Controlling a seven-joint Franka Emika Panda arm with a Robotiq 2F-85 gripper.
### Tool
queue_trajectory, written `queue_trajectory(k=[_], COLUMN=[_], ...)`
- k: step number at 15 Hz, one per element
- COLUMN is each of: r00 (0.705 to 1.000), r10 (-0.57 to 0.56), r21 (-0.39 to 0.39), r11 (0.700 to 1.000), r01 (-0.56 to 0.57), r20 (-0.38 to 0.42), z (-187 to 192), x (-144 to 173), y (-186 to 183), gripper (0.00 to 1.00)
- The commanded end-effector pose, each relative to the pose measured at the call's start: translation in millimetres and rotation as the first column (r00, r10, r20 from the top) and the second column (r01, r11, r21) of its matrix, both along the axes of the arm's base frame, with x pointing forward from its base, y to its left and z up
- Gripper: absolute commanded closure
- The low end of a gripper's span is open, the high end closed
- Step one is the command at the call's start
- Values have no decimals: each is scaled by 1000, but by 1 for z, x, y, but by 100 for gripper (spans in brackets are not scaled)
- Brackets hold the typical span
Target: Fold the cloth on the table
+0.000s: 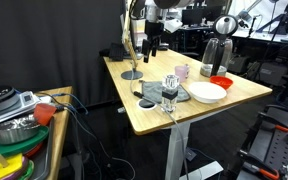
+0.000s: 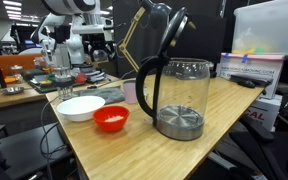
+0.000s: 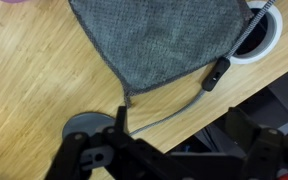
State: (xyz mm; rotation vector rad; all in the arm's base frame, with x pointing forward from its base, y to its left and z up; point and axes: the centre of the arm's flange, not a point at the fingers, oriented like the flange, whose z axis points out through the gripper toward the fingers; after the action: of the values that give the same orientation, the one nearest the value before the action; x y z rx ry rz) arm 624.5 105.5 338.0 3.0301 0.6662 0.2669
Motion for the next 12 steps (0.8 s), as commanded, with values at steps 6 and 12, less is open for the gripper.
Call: queue_trajectory(k=[6, 12], r00=[1000, 999], r10=[0, -40], r21=[1, -16], r11=[1000, 999], r01=[0, 40], r20=[4, -17], z=[2, -13], x=[1, 3], y=[0, -13], gripper=[0, 0])
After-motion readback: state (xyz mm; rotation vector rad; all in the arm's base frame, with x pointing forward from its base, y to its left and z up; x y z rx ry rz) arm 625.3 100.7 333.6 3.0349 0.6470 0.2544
